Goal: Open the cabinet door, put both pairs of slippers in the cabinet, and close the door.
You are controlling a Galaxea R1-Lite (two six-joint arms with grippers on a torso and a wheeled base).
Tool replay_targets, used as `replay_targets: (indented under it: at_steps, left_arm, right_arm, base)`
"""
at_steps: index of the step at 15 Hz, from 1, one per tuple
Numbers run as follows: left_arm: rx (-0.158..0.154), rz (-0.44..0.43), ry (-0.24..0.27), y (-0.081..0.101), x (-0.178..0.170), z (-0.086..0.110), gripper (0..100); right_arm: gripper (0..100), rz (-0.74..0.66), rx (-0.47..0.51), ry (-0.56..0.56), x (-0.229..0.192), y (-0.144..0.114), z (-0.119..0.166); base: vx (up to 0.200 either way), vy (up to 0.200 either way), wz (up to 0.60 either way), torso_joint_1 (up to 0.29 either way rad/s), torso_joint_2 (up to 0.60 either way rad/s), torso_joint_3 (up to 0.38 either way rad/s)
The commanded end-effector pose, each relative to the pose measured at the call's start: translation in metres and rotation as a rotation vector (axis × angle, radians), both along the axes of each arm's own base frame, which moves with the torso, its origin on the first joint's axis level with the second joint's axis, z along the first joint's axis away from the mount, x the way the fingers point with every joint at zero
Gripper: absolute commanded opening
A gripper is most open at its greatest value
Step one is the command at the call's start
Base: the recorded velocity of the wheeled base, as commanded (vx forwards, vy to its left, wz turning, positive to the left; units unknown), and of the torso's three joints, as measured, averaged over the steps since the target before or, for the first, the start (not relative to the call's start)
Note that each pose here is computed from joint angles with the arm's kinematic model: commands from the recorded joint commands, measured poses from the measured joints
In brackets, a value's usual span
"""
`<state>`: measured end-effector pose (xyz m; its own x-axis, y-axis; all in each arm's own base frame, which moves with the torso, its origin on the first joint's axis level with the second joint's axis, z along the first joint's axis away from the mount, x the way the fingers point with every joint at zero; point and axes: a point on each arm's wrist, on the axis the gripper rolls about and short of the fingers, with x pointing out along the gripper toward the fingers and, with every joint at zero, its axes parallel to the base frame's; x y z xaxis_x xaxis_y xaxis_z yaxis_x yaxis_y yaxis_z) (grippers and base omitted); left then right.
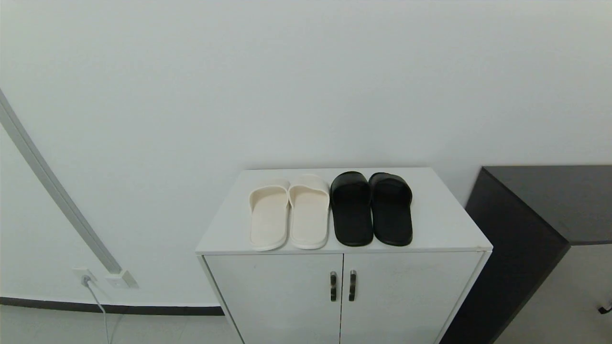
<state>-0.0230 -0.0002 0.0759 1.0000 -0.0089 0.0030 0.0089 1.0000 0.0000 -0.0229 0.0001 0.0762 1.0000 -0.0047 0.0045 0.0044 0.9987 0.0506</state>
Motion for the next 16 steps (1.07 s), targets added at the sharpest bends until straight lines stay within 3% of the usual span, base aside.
replay_targets:
  at_steps: [1, 8, 10, 16]
  left_arm:
    - [0.000, 0.001, 0.001, 0.000, 0.000, 0.000, 0]
    - [0.000, 0.001, 0.001, 0.000, 0.000, 0.000, 0]
    - [0.000, 0.000, 0.001, 0.000, 0.000, 0.000, 0]
    - [0.000, 0.000, 0.001, 0.000, 0.000, 0.000, 0]
  right_arm:
    - [100, 0.000, 0.000, 0.001, 0.000, 0.000, 0.000]
    - [100, 0.011, -0.031, 0.000, 0.000, 0.000, 0.003]
    - [100, 0.018, -0.013, -0.019, 0.000, 0.000, 0.039]
    - [100, 0.102, -0.008, 0.128, 0.014, 0.002, 0.030]
  base:
    - [0.000, 0.000, 0.00, 0.000, 0.00, 0.000]
    - [0.000, 0.000, 0.00, 0.000, 0.00, 0.000]
    - [0.000, 0.000, 0.00, 0.000, 0.00, 0.000]
    - [0.000, 0.000, 0.00, 0.000, 0.00, 0.000]
